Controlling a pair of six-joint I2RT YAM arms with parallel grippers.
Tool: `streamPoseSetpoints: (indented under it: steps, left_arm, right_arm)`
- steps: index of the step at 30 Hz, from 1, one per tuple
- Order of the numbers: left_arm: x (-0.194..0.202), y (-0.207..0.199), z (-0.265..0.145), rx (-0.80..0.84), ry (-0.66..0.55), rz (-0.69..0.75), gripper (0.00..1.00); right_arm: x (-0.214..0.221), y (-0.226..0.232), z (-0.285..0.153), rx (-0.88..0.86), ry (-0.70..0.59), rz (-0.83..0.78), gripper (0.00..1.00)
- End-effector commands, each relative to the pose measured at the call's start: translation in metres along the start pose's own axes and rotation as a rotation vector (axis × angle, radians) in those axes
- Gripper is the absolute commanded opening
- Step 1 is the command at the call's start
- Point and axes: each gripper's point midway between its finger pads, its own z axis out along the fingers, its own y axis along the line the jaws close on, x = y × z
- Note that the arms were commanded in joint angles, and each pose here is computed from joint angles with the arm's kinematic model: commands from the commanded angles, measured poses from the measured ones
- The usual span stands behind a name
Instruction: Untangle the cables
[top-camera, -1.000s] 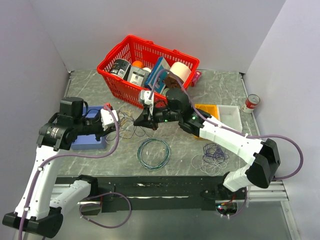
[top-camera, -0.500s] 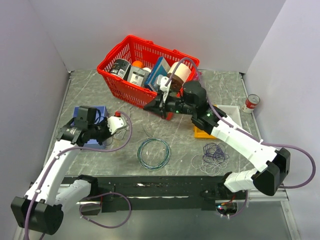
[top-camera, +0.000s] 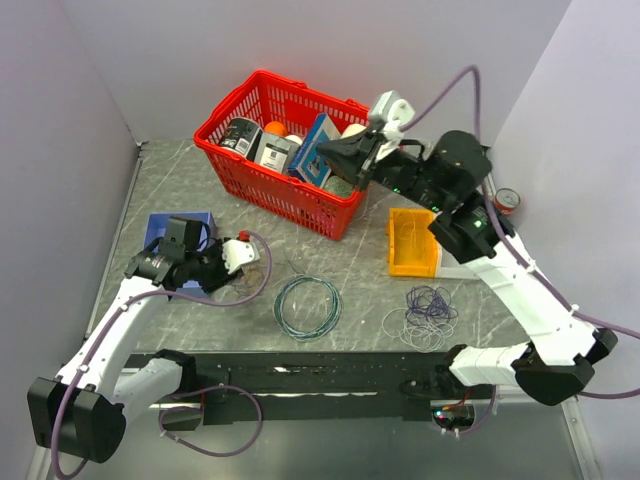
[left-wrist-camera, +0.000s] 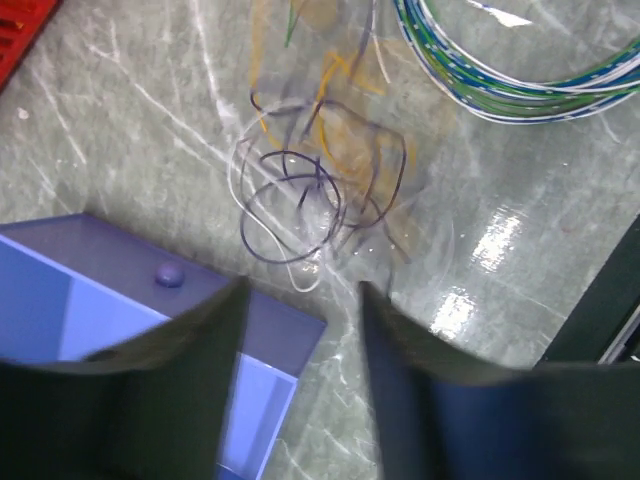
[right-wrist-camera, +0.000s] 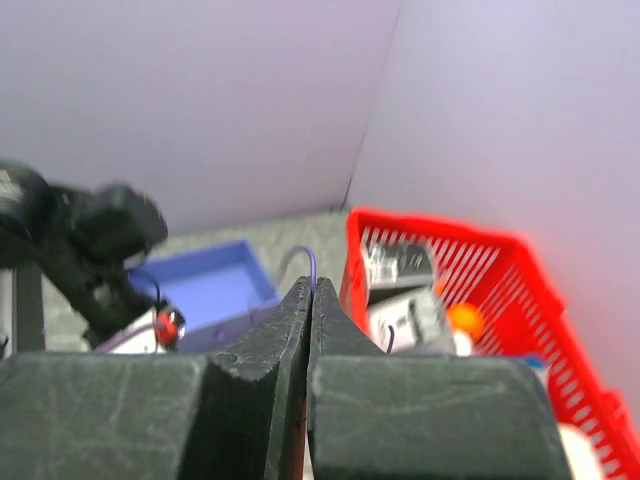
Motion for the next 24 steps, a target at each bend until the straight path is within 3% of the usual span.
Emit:
streamPoseSetpoints:
  steps: [1, 7, 11, 13, 15, 20, 24]
  left_arm:
    - [-0.009, -0.008, -0.001, 0.051, -0.040, 0.036, 0.63]
    - [-0.052, 0.007, -0.022, 0.004, -0.171, 0.006, 0.82]
    - [-0.146, 0.041, -0.071, -0.056, -0.462, -0.105, 0.91]
    - [-0.183, 0.045, -0.090, -0.011, -0.589, -0.146, 0.98]
    - [-0.222, 0.051, -0.112, 0.024, -0.720, -0.200, 0.97]
    - [-0.251, 0.061, -0.086, 0.073, -0.753, -0.299, 0.96]
    - [-0.258, 0.065, -0.069, 0.068, -0.748, -0.271, 0.97]
  right_arm:
    - [-0.033, -0.006, 0.001, 0.005, -0.067, -0.046, 0.00]
    - [-0.055, -0.013, 0.008, 0.011, -0.102, -0.060, 0.00]
    - [-0.061, -0.004, 0.019, -0.061, -0.113, -0.041, 0.00]
    - [-0.067, 0.000, 0.021, -0.088, -0.127, -0.026, 0.00]
    - [-0.071, 0.005, 0.023, -0.115, -0.151, -0.020, 0.00]
    - [-0.083, 0.012, 0.024, -0.160, -0.193, -0.001, 0.00]
    - [-0.088, 0.016, 0.024, -0.182, -0.203, 0.007, 0.00]
